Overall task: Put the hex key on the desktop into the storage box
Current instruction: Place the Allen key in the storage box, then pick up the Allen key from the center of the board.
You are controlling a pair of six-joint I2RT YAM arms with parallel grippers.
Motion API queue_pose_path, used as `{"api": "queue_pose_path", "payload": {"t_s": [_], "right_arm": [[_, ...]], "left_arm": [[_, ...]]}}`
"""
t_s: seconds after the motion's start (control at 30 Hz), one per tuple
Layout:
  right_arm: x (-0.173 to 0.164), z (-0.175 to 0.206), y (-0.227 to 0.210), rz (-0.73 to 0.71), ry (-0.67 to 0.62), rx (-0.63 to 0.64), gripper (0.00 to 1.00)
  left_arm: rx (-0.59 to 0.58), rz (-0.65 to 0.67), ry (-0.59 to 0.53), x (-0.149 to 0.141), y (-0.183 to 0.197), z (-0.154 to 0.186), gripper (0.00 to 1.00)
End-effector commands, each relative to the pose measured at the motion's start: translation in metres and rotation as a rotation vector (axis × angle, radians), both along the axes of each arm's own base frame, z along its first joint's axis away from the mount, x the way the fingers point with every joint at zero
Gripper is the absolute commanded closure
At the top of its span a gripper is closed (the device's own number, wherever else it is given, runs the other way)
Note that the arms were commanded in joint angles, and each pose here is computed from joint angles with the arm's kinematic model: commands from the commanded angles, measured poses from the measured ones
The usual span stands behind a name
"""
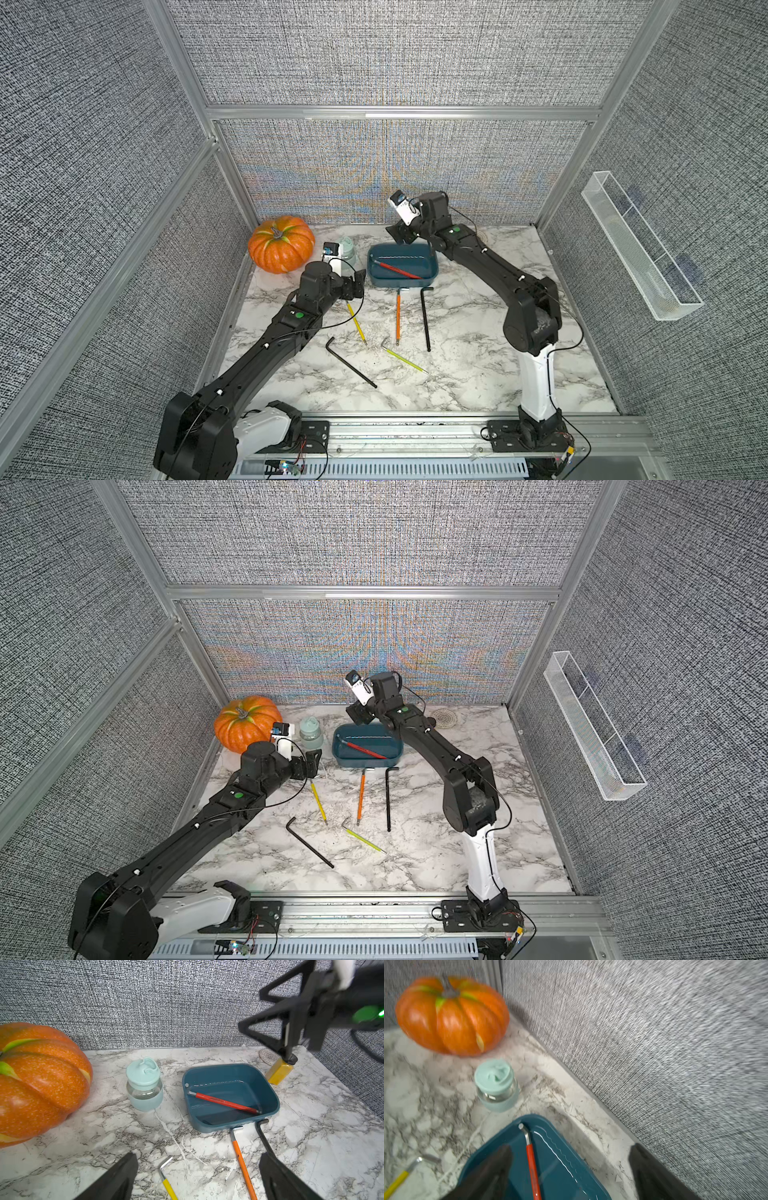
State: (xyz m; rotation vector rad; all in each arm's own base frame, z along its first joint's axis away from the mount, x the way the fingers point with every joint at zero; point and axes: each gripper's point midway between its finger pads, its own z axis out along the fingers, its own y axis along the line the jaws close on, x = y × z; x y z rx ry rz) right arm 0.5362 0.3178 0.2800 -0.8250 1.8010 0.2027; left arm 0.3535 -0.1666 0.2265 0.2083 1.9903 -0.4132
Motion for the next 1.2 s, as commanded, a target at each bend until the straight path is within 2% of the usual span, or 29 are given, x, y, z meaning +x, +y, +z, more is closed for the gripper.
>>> {"api": "queue_pose_path", "payload": {"t_s": [0.0,0.1,0.2,0.27,0.37,0.47,0.57,0.63,0.77,0.83,0.97,1.17], "right_arm": [[-0.012,0.015,-0.017,-0.114,0.109,0.095,0.01],[-0.04,0.021,-0.021,-0.084,0.162,0.135,0.01],[-0.072,0.02,-0.029,-0.032,0.25,0.274,0.01],[-0.091,0.012,-0.038,-0.023,0.364,0.401,0.01],[-0.11,-0.001,-0.051,-0.056,0.505,0.478,0.01],[-0.131,-0.012,-0.056,-0.085,0.545,0.428,0.01],[-0.15,-0.028,-0.059,-0.157,0.524,0.305,0.01],[-0.159,-0.055,-0.066,-0.25,0.534,0.199,0.01],[-0.17,-0.113,-0.083,-0.398,0.669,0.104,0.02],[-0.177,-0.135,-0.083,-0.423,0.717,0.082,0.07],[-0.185,-0.16,-0.078,-0.456,0.757,0.07,0.12],[-0.19,-0.197,-0.075,-0.496,0.836,0.041,0.34]], "left_arm": [[-0.019,0.005,-0.01,-0.001,0.0,0.008,0.04],[-0.032,0.012,-0.014,-0.002,0.002,0.011,0.04],[-0.031,0.023,-0.016,-0.004,0.005,0.014,0.04],[-0.033,0.034,-0.014,-0.006,0.007,0.015,0.04],[-0.041,0.042,-0.009,-0.007,0.009,0.014,0.04],[-0.043,0.036,-0.001,-0.009,0.008,0.014,0.04],[-0.046,0.022,0.003,-0.01,0.005,0.013,0.04],[-0.051,0.015,0.003,-0.009,0.004,0.014,0.04],[-0.059,-0.017,0.001,-0.007,-0.004,0.017,0.04],[-0.064,-0.028,0.002,-0.006,-0.006,0.018,0.04],[-0.06,-0.032,0.003,-0.006,-0.007,0.018,0.04],[-0.054,-0.032,0.01,-0.006,-0.007,0.014,0.04]]}}
